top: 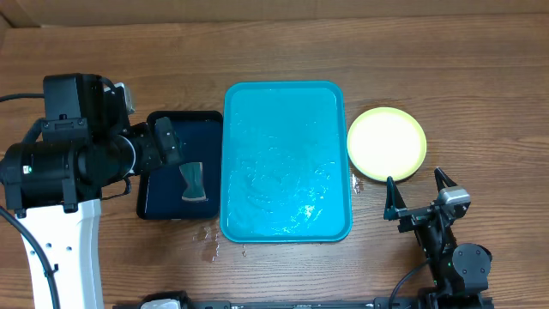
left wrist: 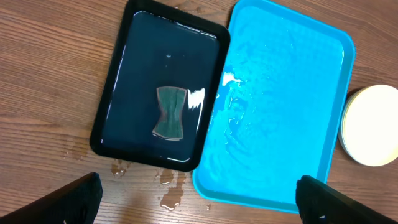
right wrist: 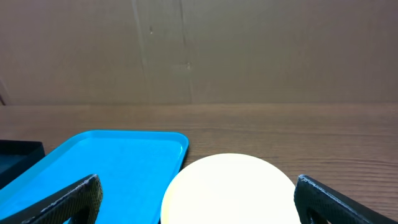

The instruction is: Clean dirty plates on tray and stack at the side

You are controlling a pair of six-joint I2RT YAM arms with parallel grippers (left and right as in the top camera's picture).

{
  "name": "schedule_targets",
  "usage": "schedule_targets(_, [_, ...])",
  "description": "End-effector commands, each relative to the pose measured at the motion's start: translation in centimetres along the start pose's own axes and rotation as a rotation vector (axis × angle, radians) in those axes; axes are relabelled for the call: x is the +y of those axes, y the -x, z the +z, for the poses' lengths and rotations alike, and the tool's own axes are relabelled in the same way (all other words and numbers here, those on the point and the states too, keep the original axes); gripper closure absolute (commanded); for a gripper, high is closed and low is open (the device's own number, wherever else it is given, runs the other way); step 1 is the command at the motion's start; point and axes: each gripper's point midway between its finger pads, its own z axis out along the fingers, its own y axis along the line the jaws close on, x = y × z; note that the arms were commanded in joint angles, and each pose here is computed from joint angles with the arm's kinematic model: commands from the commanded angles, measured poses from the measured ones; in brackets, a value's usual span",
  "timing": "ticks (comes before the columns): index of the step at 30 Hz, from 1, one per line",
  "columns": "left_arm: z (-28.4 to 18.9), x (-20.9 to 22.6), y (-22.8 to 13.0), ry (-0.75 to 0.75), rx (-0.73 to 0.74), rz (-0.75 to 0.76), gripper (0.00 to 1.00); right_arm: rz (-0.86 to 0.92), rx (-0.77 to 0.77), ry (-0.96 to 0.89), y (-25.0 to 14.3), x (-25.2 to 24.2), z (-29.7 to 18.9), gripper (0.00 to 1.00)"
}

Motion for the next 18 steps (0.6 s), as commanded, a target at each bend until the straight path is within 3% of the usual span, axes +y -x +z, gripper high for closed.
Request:
schedule_targets(1, [0.2, 0.0, 0.1, 0.004, 0.003, -0.010, 0.00, 0.005, 0.005, -0.017, -0.4, -0.4, 0.1, 0.00])
schedule_targets(18, [-2.8, -0.1, -0.7, -0.019, -0.092, 0.004, 0.00, 0.005, 0.005, -0.017, -0.4, -0.4, 0.1, 0.00])
